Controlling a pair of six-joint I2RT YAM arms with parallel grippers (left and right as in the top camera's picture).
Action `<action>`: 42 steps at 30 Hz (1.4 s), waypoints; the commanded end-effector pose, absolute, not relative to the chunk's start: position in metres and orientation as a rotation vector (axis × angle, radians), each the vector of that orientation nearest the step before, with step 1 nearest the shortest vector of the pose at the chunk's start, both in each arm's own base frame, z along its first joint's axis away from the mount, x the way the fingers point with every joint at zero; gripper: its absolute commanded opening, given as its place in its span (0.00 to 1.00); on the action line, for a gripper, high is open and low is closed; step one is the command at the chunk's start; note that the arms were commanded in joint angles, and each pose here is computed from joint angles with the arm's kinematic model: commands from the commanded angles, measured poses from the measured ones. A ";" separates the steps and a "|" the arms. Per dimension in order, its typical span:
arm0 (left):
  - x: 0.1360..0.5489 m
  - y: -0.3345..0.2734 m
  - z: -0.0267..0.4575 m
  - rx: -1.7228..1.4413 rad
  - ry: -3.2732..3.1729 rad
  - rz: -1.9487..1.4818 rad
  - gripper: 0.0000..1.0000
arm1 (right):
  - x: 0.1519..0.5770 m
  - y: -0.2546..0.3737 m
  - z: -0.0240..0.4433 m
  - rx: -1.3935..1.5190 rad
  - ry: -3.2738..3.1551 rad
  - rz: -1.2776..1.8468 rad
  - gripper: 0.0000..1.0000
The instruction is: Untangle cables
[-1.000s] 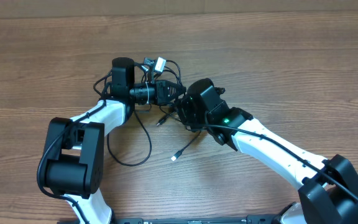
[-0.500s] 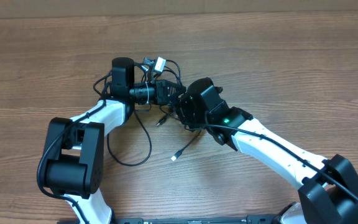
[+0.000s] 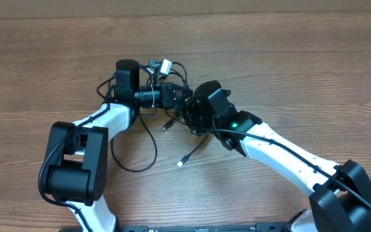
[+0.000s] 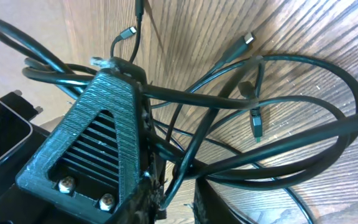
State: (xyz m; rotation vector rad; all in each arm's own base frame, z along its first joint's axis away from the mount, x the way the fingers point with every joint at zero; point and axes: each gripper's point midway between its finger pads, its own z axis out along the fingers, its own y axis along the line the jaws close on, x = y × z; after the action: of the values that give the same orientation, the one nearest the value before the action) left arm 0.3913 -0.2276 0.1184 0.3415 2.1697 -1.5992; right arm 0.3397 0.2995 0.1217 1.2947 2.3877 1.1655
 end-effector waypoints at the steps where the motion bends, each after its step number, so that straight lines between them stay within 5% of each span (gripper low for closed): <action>1: 0.386 -0.231 0.130 0.380 2.143 -1.618 0.04 | 0.345 0.302 0.129 1.286 2.356 1.183 0.19; 8: 0.386 -0.231 0.130 0.346 2.160 -1.634 0.04 | 0.338 0.303 0.113 1.301 2.405 1.123 0.18; 11: 0.387 -0.231 0.130 0.342 2.161 -1.629 0.04 | 0.331 0.298 0.104 1.323 2.441 1.066 0.04; 30: 0.416 -0.180 0.111 0.099 2.228 -1.483 0.04 | 0.289 0.252 0.092 0.836 2.720 0.682 0.04; 42: 0.420 -0.164 0.109 0.042 2.236 -1.470 0.04 | 0.257 0.150 0.063 0.940 2.818 0.058 0.04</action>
State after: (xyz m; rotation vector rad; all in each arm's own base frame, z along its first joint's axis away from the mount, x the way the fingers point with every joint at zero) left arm 0.4183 -0.1663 0.0991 0.0352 2.2561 -1.4899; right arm 0.2464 0.1731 0.0529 0.9675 2.8850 0.1578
